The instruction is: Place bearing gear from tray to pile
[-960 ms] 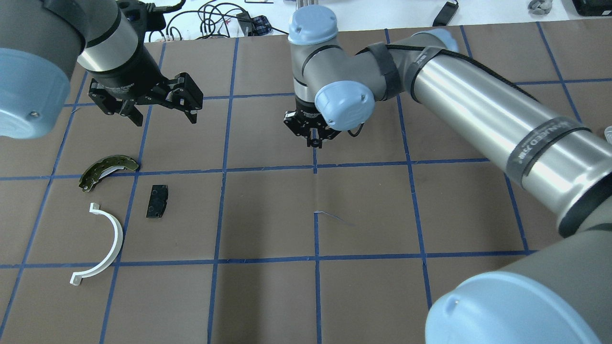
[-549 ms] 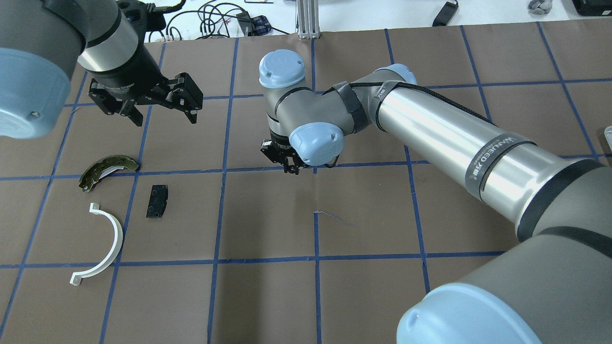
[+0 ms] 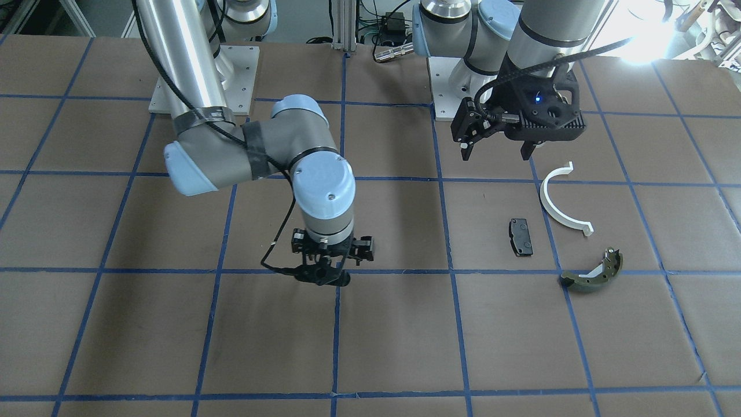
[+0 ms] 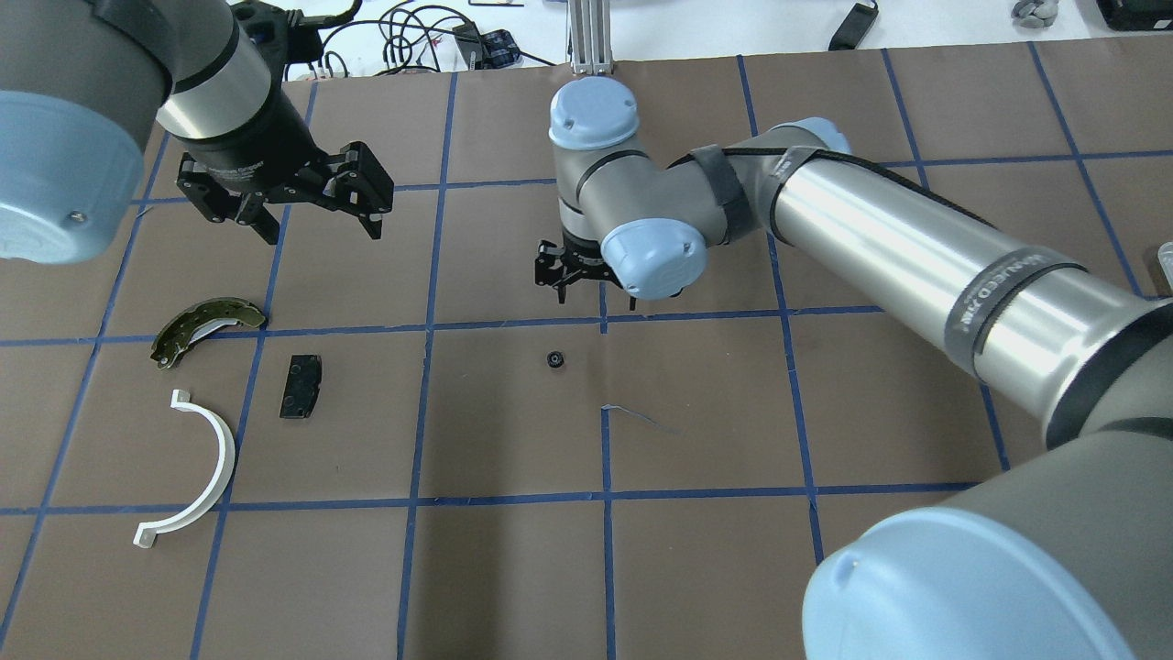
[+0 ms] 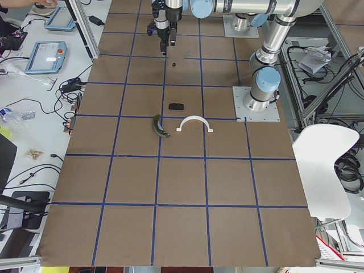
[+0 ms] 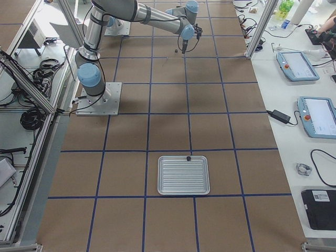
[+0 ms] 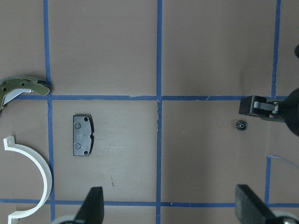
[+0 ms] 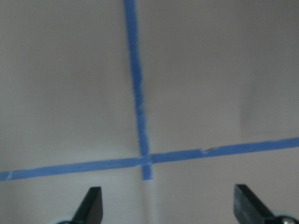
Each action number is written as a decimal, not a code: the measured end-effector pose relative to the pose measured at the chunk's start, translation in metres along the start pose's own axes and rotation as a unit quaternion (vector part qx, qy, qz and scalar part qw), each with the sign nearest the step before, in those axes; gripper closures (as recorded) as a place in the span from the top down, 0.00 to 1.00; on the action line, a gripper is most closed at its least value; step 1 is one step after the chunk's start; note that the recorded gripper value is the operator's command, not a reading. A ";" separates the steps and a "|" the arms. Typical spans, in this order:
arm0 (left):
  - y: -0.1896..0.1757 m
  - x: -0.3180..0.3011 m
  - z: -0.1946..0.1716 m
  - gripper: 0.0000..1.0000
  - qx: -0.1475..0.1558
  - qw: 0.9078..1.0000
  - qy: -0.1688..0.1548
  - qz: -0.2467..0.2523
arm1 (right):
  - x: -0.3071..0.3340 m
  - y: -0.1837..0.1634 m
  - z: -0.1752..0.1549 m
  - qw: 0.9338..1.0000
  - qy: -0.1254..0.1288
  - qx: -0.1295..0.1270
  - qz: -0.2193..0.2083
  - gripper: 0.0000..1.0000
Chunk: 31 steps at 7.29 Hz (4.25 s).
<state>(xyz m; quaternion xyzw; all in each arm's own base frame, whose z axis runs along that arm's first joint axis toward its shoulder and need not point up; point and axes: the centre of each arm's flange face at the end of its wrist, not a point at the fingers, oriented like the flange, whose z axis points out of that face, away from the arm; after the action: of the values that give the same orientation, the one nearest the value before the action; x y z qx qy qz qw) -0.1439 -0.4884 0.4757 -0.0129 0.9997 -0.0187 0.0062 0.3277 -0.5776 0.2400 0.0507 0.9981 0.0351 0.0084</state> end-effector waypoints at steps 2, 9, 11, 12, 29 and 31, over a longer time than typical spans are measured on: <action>-0.009 0.017 0.040 1.00 -0.033 0.999 0.004 -0.002 | 0.130 -0.048 -0.045 0.999 0.019 -0.006 -0.048 1.00; -0.035 0.158 0.218 1.00 -0.060 0.997 0.006 0.037 | 0.577 -0.051 -0.090 0.993 0.013 -0.005 -0.120 1.00; -0.037 0.175 0.257 1.00 -0.062 0.997 0.006 0.040 | 0.651 -0.050 -0.053 0.991 0.018 0.006 -0.130 1.00; -0.033 0.178 0.274 1.00 -0.070 0.997 0.003 0.042 | 0.679 -0.051 -0.035 0.991 0.018 0.011 -0.129 1.00; -0.028 0.129 0.260 0.00 -0.012 1.000 0.014 0.017 | 0.737 -0.051 0.033 0.992 -0.019 0.010 -0.121 0.33; -0.041 0.057 0.225 0.00 -0.032 0.999 0.000 0.004 | 0.738 -0.052 0.036 0.992 -0.021 0.010 -0.121 0.25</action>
<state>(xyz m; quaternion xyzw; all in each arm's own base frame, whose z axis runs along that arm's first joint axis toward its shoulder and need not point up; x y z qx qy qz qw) -0.1971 -0.5396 0.2516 -0.0096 0.9999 0.0130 0.0059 -0.4108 -0.5514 0.1903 -0.0700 0.9967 0.0230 0.0328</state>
